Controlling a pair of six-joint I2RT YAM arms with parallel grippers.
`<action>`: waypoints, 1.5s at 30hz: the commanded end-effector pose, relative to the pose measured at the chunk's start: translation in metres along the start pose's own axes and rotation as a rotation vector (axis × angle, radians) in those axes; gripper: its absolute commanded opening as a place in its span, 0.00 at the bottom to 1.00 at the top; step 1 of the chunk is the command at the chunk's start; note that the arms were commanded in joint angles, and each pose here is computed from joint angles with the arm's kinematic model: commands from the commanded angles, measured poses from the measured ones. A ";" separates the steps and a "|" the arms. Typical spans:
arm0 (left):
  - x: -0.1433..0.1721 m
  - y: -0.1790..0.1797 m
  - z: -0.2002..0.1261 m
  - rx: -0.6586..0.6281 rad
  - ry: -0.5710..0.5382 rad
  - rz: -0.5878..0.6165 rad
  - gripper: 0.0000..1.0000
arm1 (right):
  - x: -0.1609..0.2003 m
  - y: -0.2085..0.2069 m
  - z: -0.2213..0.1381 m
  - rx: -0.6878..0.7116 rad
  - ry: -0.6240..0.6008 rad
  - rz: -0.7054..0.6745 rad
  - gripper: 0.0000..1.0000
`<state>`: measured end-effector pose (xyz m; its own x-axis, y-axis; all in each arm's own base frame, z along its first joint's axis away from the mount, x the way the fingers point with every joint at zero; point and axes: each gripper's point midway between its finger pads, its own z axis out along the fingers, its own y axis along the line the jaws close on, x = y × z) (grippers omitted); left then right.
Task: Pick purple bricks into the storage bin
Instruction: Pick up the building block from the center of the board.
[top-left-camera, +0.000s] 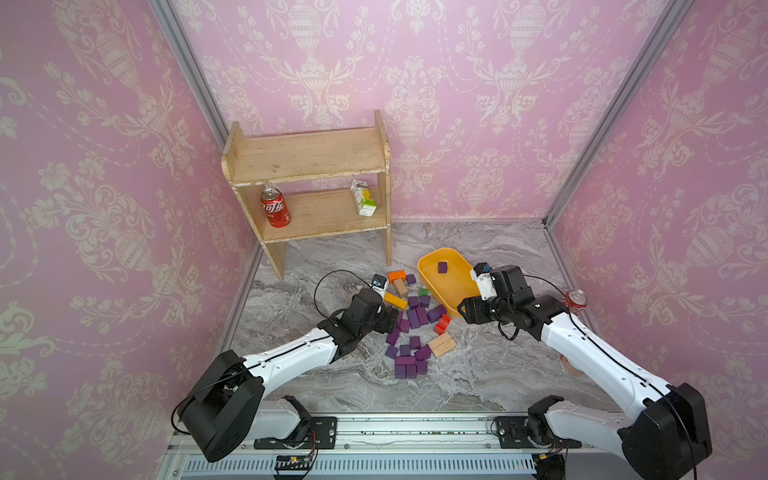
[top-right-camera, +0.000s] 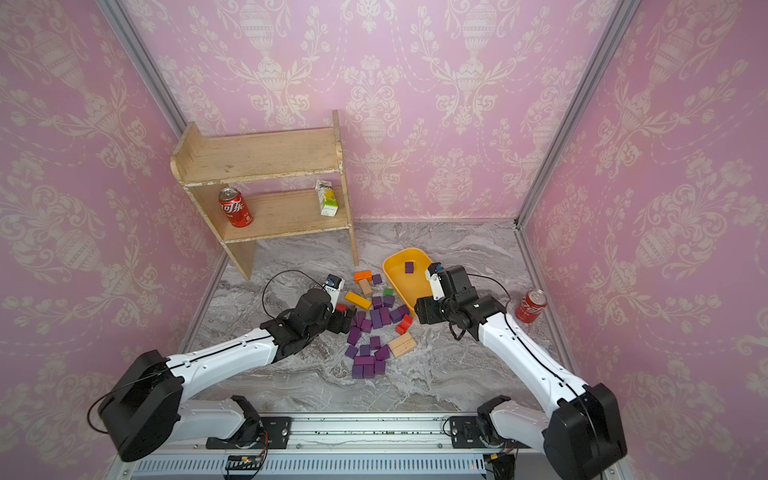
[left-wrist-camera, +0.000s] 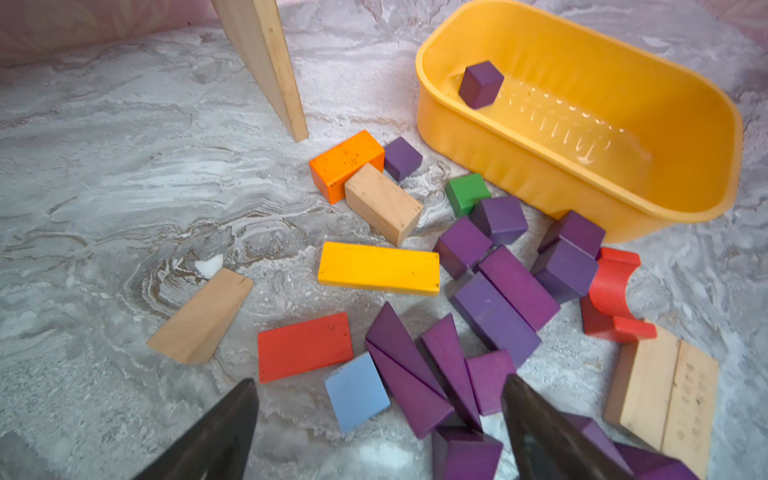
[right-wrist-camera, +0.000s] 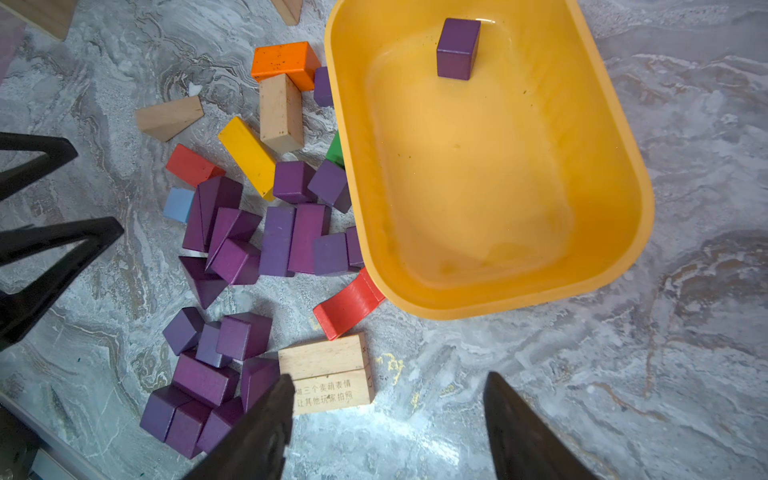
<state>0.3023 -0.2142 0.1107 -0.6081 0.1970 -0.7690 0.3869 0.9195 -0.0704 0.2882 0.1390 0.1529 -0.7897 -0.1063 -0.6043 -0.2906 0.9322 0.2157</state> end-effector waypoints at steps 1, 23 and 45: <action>0.021 -0.007 -0.012 0.019 0.117 -0.047 0.89 | -0.005 0.006 -0.009 -0.031 -0.058 -0.029 0.75; 0.082 -0.045 0.004 0.138 0.314 -0.059 0.62 | 0.010 -0.013 -0.009 0.037 -0.169 -0.009 0.86; 0.079 -0.049 0.038 0.067 0.331 -0.021 0.46 | 0.026 -0.019 -0.005 0.052 -0.149 0.042 0.94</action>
<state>0.2527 -0.2525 0.0245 -0.8142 0.2886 -0.5038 0.4158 0.8955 -0.1590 0.2730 0.1161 0.1384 -0.7091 -0.0368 -0.7041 -0.2358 0.9535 0.1877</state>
